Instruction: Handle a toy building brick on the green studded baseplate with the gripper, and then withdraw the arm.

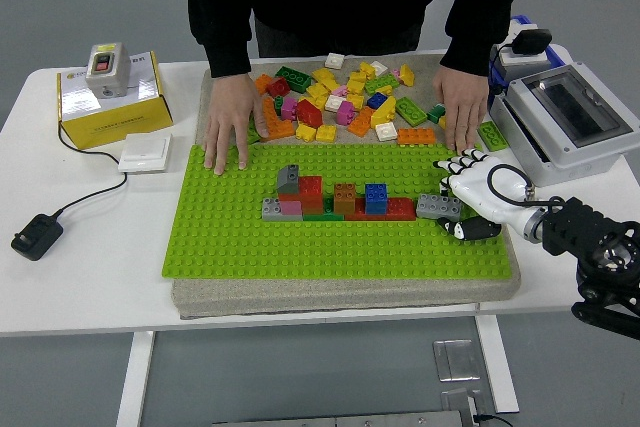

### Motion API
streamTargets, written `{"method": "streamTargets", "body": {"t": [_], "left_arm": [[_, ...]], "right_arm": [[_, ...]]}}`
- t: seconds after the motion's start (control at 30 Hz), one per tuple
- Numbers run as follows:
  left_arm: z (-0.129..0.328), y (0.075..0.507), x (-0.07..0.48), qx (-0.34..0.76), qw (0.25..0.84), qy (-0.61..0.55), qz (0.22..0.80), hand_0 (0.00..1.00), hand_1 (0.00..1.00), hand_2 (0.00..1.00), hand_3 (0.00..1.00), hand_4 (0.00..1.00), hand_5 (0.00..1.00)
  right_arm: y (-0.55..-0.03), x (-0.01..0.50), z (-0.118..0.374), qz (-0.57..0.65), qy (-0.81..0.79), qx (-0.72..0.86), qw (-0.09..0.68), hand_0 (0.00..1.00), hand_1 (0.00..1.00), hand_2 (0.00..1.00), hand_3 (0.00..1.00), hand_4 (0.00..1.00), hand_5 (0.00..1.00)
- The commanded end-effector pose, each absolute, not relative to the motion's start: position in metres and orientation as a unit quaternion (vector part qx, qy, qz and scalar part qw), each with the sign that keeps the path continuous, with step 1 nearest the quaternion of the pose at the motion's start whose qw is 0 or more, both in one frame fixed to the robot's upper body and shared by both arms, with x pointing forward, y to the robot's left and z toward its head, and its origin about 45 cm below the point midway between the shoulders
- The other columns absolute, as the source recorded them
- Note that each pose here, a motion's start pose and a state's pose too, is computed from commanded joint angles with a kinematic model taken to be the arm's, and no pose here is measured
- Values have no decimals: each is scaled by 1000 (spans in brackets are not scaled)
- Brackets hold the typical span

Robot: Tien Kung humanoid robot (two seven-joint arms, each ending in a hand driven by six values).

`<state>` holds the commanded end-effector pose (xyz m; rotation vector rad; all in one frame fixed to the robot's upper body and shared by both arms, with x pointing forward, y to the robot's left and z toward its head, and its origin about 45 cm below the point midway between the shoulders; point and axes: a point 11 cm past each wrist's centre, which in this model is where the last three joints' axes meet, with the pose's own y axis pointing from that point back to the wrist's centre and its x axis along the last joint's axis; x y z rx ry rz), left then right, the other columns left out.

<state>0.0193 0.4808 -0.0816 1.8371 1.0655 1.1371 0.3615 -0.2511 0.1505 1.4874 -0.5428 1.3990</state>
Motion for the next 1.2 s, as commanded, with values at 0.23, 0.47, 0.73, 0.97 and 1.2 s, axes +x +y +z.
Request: {"method": "streamTargets", "body": {"t": [0.23,0.47,0.73,0.97,1.2], "left_arm": [[-82,481,20,712,359,411,442,729,676,663,703,349,677],[-81,481,20,712,359,410,442,729,676,661,700,348,677],[-81,482,20,713,359,410,442,728,673,655,694,341,679],[-81,482,21,713,360,409,443,727,673,655,690,338,682],[-81,483,21,713,359,408,443,727,672,648,685,331,685]], "right_arm": [[-252,362,151,574,-226,614,493,923,942,969,667,218,330],[-251,362,150,573,-226,616,492,928,947,972,685,274,316],[-251,361,149,572,-226,616,492,926,949,978,710,305,302],[-251,362,150,572,-226,616,492,925,941,980,716,299,303],[-251,362,151,571,-228,617,491,926,945,980,726,310,302]]}}
